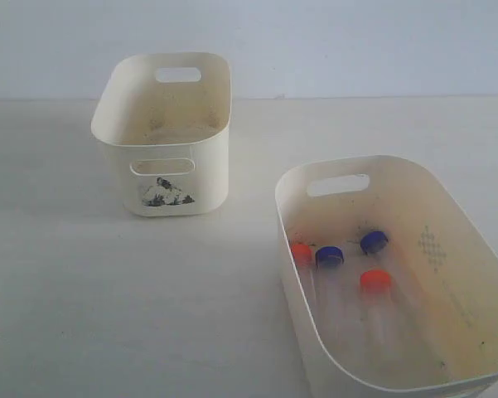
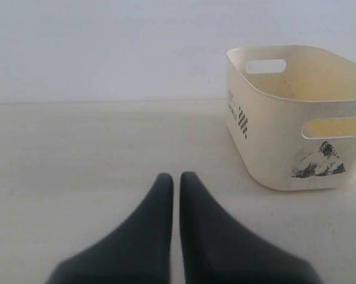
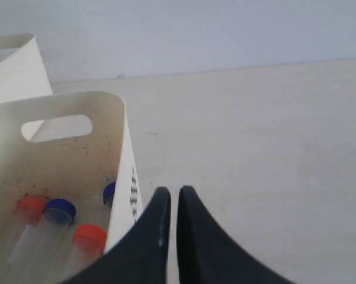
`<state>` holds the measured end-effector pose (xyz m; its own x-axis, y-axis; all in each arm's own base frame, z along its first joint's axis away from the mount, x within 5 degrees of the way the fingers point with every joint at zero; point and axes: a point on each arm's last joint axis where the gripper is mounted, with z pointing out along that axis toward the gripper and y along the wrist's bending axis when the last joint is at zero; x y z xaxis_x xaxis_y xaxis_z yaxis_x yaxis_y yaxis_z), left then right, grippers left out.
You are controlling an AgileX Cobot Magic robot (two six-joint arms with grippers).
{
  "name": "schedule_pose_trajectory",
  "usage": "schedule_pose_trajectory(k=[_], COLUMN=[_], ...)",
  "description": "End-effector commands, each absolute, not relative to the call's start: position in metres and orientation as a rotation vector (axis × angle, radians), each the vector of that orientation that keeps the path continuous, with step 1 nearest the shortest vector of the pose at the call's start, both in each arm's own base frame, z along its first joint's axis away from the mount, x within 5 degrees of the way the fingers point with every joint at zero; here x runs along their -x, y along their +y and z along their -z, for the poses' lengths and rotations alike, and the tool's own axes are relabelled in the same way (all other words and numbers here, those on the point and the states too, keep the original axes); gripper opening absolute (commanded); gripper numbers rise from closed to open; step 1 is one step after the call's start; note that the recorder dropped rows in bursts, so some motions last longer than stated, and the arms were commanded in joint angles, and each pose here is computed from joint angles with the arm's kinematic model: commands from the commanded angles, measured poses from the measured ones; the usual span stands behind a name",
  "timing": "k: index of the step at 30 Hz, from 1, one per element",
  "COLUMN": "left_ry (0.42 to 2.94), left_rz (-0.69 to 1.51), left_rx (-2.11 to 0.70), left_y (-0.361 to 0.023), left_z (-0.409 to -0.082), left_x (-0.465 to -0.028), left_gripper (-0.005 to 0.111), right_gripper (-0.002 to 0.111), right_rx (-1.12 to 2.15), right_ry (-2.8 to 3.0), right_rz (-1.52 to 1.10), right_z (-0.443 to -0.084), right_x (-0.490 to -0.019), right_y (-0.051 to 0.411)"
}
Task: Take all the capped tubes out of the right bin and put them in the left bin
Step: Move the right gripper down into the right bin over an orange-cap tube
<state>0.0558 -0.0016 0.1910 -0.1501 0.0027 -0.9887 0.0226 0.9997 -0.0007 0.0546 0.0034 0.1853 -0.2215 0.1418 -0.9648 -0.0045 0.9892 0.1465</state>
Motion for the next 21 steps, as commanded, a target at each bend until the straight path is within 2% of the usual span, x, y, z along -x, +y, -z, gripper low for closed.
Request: schedule_pose_trajectory(k=[1, 8, 11, 13, 14, 16, 19, 21], left_ry=[1.715, 1.715, 1.715, 1.715, 1.715, 1.715, 1.715, 1.715], left_rz=[0.019, 0.019, 0.019, 0.019, 0.019, 0.019, 0.019, 0.019], left_rx=[-0.012, -0.012, -0.012, -0.012, -0.012, -0.012, -0.012, -0.012], left_y=[-0.001, -0.001, -0.001, -0.001, -0.001, -0.001, -0.001, -0.001], left_z=[-0.192, -0.192, -0.192, -0.192, -0.192, -0.192, -0.192, -0.192], left_x=[-0.056, -0.056, -0.056, -0.056, -0.056, -0.056, -0.056, -0.056], left_gripper=[0.004, 0.004, 0.004, 0.004, 0.004, 0.004, 0.004, 0.004], right_gripper=[0.004, 0.004, 0.004, 0.004, 0.004, 0.004, 0.004, 0.004], right_rx=[-0.11, -0.114, -0.166, -0.113, -0.047, 0.025, 0.083, 0.099], right_ry=[1.546, 1.236, 0.658, 0.584, 0.773, 1.228, 2.072, 2.371], right_rz=[-0.114, -0.094, -0.138, -0.051, 0.009, 0.031, -0.007, -0.029], right_z=[-0.207, -0.235, -0.283, -0.335, -0.369, -0.414, -0.416, -0.408], right_x=[-0.056, -0.052, -0.02, -0.005, -0.012, -0.036, -0.083, -0.114], right_y=[0.0, -0.003, -0.01, -0.008, -0.004, 0.001, 0.004, 0.004])
